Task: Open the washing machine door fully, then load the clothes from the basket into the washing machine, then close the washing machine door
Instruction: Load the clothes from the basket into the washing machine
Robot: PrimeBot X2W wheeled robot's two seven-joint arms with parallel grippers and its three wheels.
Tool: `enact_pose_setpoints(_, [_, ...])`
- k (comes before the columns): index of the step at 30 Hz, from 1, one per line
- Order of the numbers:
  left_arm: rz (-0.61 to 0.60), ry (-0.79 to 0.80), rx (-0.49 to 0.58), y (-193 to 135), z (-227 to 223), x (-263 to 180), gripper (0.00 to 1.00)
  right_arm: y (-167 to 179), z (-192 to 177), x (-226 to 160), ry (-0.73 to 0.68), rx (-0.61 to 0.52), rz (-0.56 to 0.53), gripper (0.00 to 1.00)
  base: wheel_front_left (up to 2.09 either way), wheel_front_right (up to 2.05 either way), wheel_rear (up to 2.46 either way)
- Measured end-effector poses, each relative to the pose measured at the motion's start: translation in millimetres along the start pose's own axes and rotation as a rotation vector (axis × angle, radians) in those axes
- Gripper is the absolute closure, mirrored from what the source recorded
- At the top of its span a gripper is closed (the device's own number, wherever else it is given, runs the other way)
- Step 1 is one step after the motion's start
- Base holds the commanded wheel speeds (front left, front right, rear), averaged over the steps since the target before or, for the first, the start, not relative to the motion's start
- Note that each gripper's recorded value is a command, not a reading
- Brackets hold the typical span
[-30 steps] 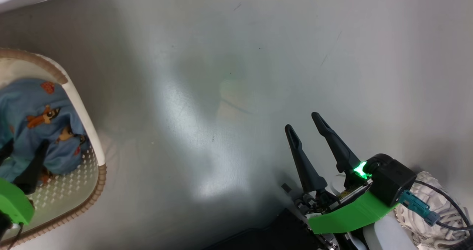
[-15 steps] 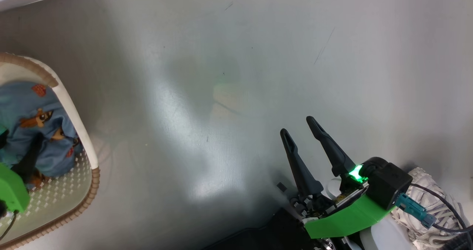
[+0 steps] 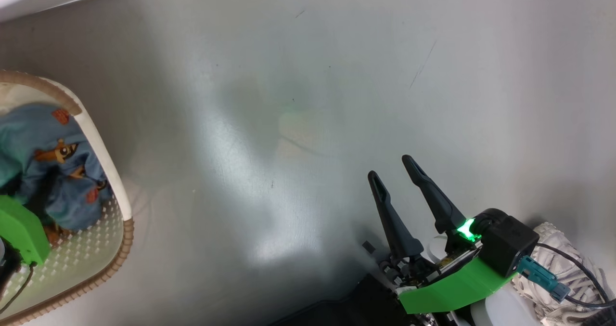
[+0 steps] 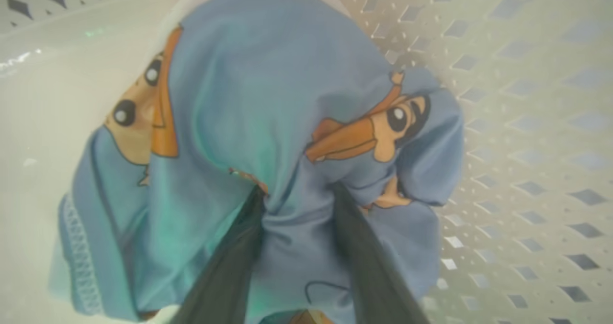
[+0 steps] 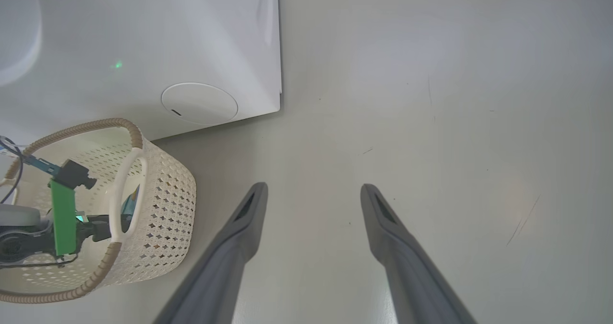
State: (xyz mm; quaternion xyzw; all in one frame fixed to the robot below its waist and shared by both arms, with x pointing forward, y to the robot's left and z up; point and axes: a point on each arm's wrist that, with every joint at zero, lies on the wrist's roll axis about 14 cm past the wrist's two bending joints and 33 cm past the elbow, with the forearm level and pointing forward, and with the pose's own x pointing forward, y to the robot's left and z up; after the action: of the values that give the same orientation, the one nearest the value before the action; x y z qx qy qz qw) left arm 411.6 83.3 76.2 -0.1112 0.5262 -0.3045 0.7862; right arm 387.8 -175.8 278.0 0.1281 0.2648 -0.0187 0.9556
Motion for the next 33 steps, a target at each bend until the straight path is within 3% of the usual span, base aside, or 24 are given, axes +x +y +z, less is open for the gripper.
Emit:
enact_pose_setpoints(9, [0.027,-0.008,-0.039,6,7,-4,1.0,0,5,2,-0.015,-0.016,0.004,0.0,0.0,0.0,0.0])
enact_pose_setpoints(16, [0.023,-0.141,-0.058,-3,50,-15,1.0,2,17,7,-0.053,-0.028,0.019,0.0,0.0,0.0,0.0])
enact_pose_setpoints(33, [0.083,-0.339,-0.098,-29,83,-84,1.0,21,54,10,-0.158,-0.076,0.085,0.0,0.0,0.0,0.0])
